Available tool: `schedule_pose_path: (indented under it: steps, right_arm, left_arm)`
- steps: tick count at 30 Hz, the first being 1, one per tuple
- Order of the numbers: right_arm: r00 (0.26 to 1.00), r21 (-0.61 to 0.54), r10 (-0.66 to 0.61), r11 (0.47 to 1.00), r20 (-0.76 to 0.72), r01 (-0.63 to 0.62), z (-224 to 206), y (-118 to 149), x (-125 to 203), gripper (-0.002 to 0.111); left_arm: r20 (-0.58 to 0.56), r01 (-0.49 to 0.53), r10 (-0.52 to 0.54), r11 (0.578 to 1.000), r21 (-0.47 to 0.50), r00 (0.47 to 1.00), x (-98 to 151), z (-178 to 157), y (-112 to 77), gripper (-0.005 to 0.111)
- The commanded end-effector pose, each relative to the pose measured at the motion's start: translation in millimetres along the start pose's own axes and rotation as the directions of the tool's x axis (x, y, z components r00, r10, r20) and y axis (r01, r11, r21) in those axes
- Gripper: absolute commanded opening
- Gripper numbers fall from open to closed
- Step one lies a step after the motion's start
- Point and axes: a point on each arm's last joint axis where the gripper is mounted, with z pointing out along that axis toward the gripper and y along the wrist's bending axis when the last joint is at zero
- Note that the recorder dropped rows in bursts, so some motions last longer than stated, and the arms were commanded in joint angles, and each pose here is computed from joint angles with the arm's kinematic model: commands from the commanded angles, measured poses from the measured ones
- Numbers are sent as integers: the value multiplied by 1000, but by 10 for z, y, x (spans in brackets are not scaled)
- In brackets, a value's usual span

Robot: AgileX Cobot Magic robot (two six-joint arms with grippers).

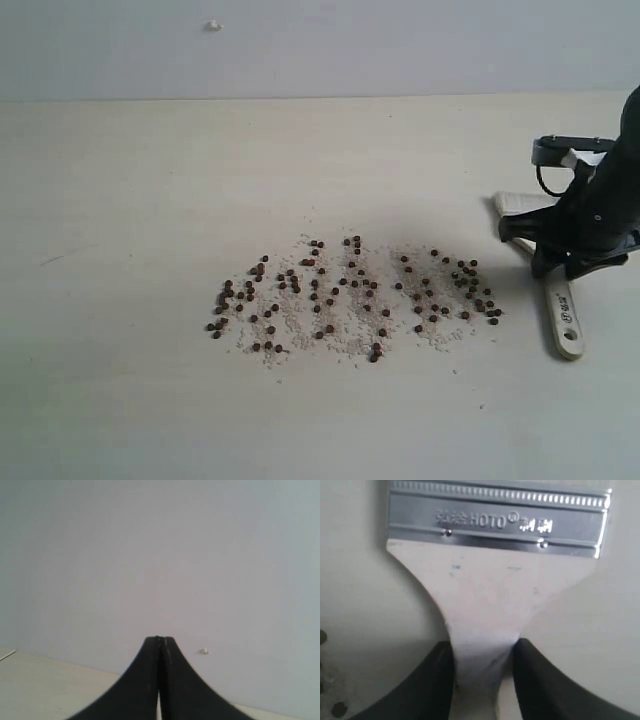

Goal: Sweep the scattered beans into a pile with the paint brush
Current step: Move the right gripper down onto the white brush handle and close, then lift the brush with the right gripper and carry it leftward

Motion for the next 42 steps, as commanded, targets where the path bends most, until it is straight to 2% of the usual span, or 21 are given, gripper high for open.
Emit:
schedule_pose_path:
  steps: [1,4,10,17,32,38,42]
  right_arm:
    - [997,32,-48,998,-55,50,58,-28,55,16]
    - [994,49,-80,995,-79,84,56,-47,74,0]
    - [986,59,-141,987,-87,147,-34,-59,83,0]
    - [985,61,-169,984,46,166,-503,-47,80,0]
    - [964,68,-205,978,169,196,-1278,-48,265,0]
    - [933,-57,-172,978,315,199,-1621,52,505,0]
    - [907,-208,-178,940,381,272,-1806,190,699,0]
  left_arm:
    - [2,3,-3,1000,-3,1000,-2,-3,2,0]
    - [2,3,-3,1000,-3,1000,-2,-3,2,0]
    - [2,3,-3,1000,-3,1000,-2,-3,2,0]
    - [2,3,-3,1000,-3,1000,-2,-3,2,0]
    - [2,3,-3,1000,-3,1000,-2,-3,2,0]
    - [2,3,-3,1000,-3,1000,-2,-3,2,0]
    - [2,3,-3,1000,-3,1000,-2,-3,2,0]
